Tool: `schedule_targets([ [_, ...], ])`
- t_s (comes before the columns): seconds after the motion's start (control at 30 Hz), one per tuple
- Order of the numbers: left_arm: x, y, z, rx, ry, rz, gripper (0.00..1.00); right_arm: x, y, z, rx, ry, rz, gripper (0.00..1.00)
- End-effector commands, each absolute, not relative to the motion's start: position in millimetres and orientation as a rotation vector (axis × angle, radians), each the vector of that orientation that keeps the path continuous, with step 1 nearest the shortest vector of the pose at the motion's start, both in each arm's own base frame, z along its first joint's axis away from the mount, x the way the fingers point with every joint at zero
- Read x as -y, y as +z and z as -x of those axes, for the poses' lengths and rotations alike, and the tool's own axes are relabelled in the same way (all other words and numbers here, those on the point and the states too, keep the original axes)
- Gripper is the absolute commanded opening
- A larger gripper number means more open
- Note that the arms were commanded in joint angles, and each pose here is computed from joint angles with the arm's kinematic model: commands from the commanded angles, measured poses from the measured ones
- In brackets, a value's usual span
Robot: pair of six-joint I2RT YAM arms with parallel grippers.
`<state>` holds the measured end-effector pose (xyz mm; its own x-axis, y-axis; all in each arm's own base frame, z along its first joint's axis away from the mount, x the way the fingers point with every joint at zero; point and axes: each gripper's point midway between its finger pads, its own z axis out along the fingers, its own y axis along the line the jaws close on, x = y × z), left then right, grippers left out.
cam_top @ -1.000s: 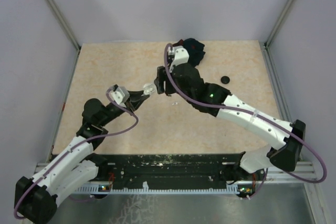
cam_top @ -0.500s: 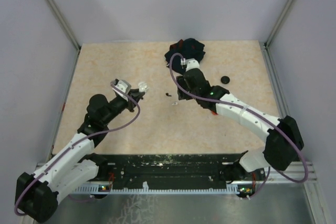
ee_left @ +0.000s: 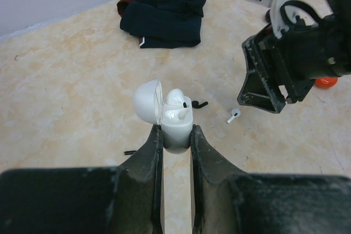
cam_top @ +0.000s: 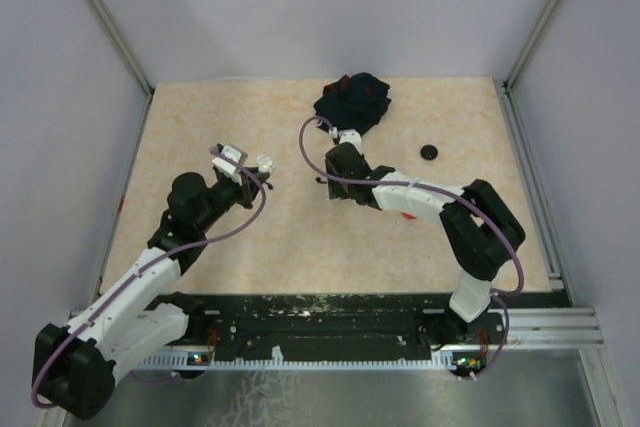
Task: Insert the wireless bluetooth earbuds into the charging case
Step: Pick up the earbud from the center of the board.
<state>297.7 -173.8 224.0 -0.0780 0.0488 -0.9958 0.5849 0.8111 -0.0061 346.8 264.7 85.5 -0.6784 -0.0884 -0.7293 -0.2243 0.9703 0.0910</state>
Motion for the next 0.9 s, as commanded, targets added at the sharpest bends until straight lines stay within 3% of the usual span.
schedule_targets([
  [0.0,171,245,-302,-1.567,-0.473,-0.485,0.0,-276,82,-371,-2.272,0.191,0.192,0.5],
  [0.43,174,244,-302,-1.569,-0.5,-0.493,0.0,-289,59,-380,-2.314,0.179,0.233,0.5],
  [0.87,177,242,-301,-1.576,-0.527,-0.502,0.0,-284,44,-355,-2.397,0.132,0.314,0.5],
])
